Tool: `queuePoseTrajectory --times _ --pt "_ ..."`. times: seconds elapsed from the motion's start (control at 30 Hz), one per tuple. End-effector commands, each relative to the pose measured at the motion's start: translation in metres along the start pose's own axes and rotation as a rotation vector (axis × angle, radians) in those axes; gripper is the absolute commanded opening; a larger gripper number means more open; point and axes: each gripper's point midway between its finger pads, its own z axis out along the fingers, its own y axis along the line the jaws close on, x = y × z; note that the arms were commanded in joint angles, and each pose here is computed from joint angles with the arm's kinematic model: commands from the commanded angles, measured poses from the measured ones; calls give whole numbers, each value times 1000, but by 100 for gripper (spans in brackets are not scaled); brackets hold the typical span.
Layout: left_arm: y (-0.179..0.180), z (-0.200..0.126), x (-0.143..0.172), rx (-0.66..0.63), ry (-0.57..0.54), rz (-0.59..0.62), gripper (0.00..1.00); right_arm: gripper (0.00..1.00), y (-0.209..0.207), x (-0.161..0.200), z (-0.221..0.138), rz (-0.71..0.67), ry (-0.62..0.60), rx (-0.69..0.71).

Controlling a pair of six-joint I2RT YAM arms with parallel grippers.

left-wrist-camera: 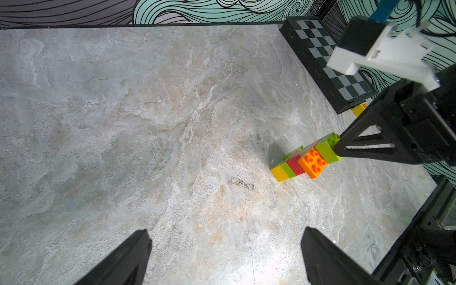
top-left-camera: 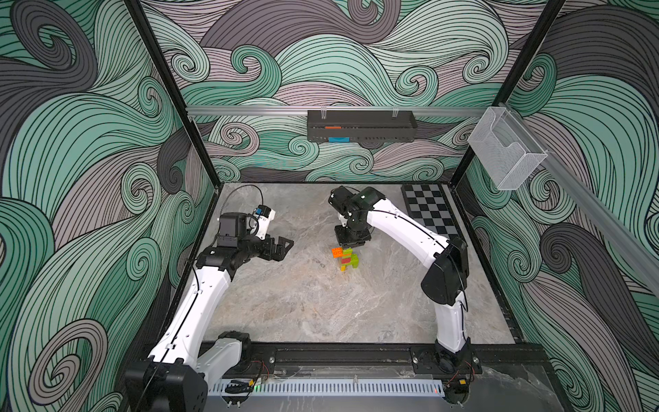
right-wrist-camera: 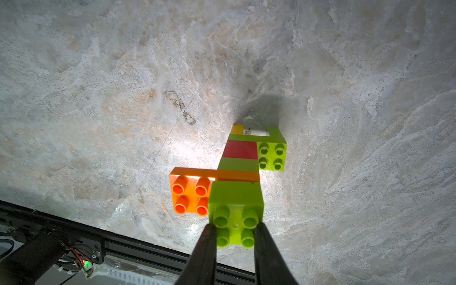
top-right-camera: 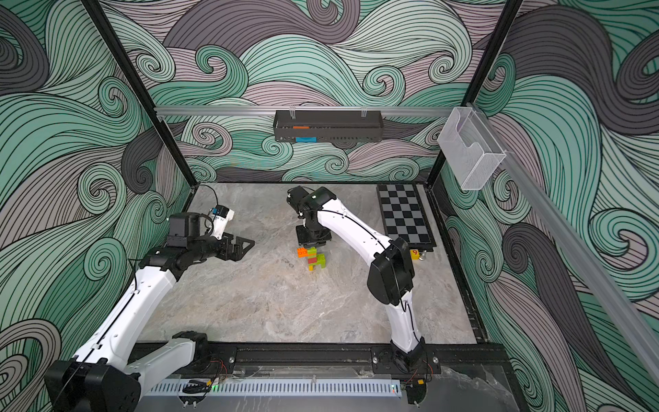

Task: Assemble a giraffe with lego
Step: Assemble the lego brick with the lego brick.

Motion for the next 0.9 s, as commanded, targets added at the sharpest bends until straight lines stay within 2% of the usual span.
queuePoseTrajectory --times 0.0,0.23,0.57,0.73,0.87 --pt "-3 -1 -1 5 5 16 99 26 -13 17 47 -10 150 83" --pt "-2 -1 -2 1 3 11 99 26 -26 28 59 -41 250 166" --pt "-2 -2 -2 -2 3 13 99 26 -39 35 83 -53 304 247" --pt "-2 -2 -2 -2 0 16 99 26 -41 32 94 -58 316 267" --pt "-1 -2 -2 -4 2 16 99 26 -42 27 88 -59 289 277"
